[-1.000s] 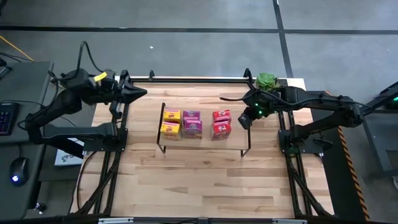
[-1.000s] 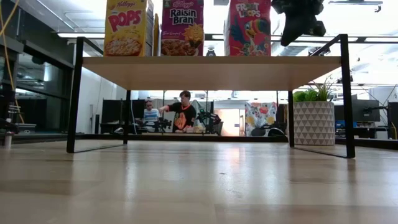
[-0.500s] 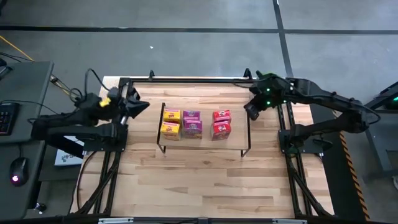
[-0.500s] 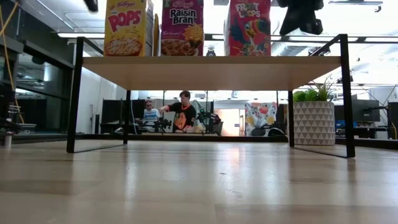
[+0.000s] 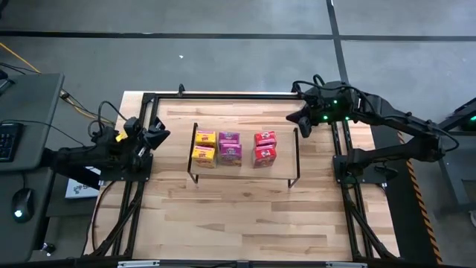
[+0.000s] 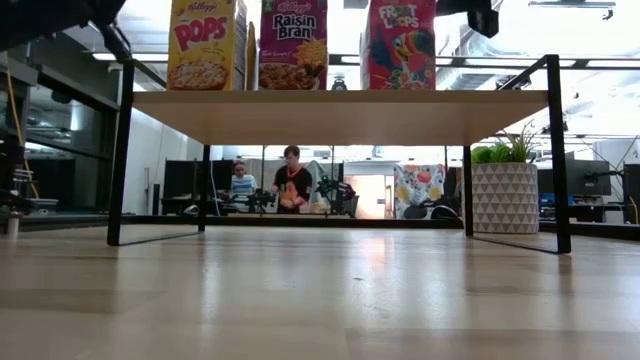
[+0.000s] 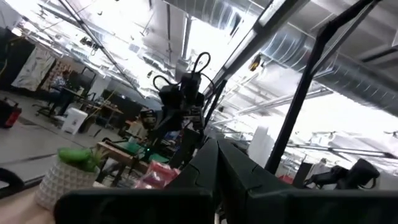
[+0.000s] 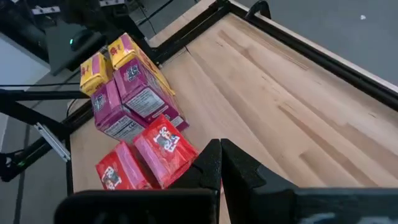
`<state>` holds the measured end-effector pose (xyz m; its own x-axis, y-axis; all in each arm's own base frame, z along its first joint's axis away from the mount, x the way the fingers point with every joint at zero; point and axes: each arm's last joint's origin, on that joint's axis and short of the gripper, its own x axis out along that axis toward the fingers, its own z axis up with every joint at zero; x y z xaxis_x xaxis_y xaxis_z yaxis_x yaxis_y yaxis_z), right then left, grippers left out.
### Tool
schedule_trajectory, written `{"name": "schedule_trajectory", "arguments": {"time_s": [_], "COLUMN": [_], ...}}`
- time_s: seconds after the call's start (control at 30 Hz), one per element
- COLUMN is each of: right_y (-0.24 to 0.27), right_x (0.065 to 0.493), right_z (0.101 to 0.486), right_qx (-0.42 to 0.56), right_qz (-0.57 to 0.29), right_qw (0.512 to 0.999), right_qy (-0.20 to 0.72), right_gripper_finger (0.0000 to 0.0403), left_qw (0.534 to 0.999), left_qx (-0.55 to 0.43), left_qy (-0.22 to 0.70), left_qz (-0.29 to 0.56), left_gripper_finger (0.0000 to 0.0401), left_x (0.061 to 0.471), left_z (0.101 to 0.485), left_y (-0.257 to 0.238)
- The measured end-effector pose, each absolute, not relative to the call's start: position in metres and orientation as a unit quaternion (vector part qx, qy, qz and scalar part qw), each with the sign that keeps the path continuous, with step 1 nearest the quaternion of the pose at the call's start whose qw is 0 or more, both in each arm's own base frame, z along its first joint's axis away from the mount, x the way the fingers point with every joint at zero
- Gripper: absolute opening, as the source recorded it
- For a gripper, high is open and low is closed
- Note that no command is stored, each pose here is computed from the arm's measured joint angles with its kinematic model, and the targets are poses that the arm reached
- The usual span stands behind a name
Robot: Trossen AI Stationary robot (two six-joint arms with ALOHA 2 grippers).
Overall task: Stack cereal on shelf
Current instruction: Return to Home Position
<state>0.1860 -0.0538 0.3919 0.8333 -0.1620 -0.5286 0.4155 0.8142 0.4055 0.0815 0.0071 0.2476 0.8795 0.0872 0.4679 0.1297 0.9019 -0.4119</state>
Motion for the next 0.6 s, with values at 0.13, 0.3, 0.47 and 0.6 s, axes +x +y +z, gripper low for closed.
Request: {"name": "schedule_trajectory", "arguments": {"time_s": [0.13,0.3,0.47,0.6], "right_y": [-0.054,-0.052,-0.046,-0.040], "right_x": [0.186,0.187,0.188,0.190], "right_z": [0.392,0.392,0.392,0.392], "right_qx": [0.296,0.305,0.288,0.260], "right_qz": [-0.166,-0.167,-0.149,-0.130], "right_qw": [0.910,0.908,0.915,0.924], "right_qy": [0.237,0.235,0.241,0.249], "right_gripper_finger": [0.0000,0.0000,0.0000,0.0000], "left_qw": [0.940,0.948,0.964,0.974], "left_qx": [-0.219,-0.223,-0.217,-0.194], "left_qy": [-0.259,-0.224,-0.155,-0.118], "left_qz": [-0.023,-0.030,-0.007,-0.012], "left_gripper_finger": [0.0000,0.0000,0.0000,0.0000], "left_x": [0.078,0.086,0.092,0.094], "left_z": [0.235,0.214,0.196,0.189], "left_y": [0.006,0.006,0.007,0.006]}}
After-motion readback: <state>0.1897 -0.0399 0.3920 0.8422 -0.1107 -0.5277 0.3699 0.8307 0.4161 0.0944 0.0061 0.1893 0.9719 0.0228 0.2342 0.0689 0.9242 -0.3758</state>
